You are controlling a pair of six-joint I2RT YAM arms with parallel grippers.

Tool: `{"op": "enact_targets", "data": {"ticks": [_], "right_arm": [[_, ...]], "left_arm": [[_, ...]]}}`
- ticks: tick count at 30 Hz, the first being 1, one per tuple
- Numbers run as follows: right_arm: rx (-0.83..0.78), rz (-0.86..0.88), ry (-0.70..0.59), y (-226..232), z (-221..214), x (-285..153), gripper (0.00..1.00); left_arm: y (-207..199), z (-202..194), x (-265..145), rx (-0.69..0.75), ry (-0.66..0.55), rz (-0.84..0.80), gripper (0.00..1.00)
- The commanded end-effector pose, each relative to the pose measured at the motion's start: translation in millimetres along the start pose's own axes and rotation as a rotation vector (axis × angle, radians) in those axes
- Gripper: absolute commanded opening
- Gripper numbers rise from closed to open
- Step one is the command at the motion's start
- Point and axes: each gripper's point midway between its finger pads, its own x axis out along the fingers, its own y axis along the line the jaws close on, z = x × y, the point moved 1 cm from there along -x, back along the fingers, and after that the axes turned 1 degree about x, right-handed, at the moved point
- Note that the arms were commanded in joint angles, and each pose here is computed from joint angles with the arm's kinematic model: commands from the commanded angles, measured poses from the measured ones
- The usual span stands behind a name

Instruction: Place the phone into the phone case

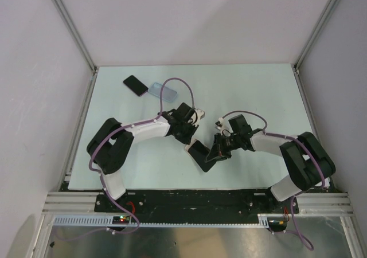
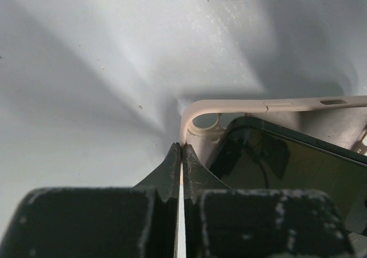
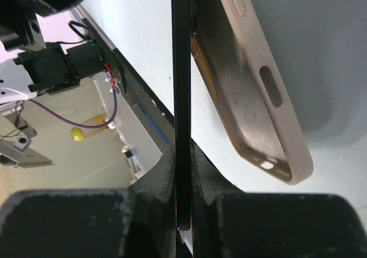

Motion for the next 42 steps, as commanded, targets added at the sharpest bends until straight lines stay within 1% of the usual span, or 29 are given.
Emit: {"op": "enact_targets", "data": {"ticks": [1, 10, 14, 15, 16, 21, 23, 25, 28, 33, 36, 39, 42], "right_arm": [[0.062, 0.035, -0.001, -7, 9, 6, 0.00], [0.162, 0.020, 0.022, -30, 16, 15, 0.00], [0.179, -0.012, 0.007, -40, 22, 16, 0.01], [0.177, -0.023, -0.003, -42, 24, 16, 0.04], [0.178, -0.034, -0.007, -43, 25, 15, 0.08], [0.159, -0.087, -0.061, -41, 36, 8, 0.34], [0.150, -0.111, -0.089, -40, 40, 3, 0.43], [0.145, -0.134, -0.111, -40, 43, -1, 0.48], [0.138, -0.158, -0.143, -39, 46, -8, 0.53], [0.100, -0.204, -0.222, -30, 54, -24, 0.57], [0.087, -0.265, -0.281, -30, 58, -38, 0.59], [0.080, -0.322, -0.358, -32, 58, -52, 0.62], [0.081, -0.330, -0.437, -33, 51, -63, 0.66]], "left_arm": [[-3, 31, -8, -0.052, -0.090, 0.019, 0.00], [-2, 38, -14, -0.060, -0.117, 0.033, 0.01], [-2, 38, -15, -0.064, -0.118, 0.032, 0.00], [-2, 37, -15, -0.066, -0.117, 0.035, 0.00], [-1, 35, -15, -0.069, -0.115, 0.039, 0.00], [3, 30, -14, -0.099, -0.109, 0.062, 0.00], [3, 28, -14, -0.115, -0.105, 0.069, 0.00], [4, 25, -13, -0.132, -0.100, 0.076, 0.00], [6, 21, -11, -0.150, -0.093, 0.090, 0.00], [10, 17, -10, -0.180, -0.089, 0.116, 0.00], [16, 16, -10, -0.215, -0.096, 0.155, 0.00], [18, 10, -9, -0.289, -0.095, 0.183, 0.00], [24, 1, -7, -0.381, -0.091, 0.227, 0.00]]}}
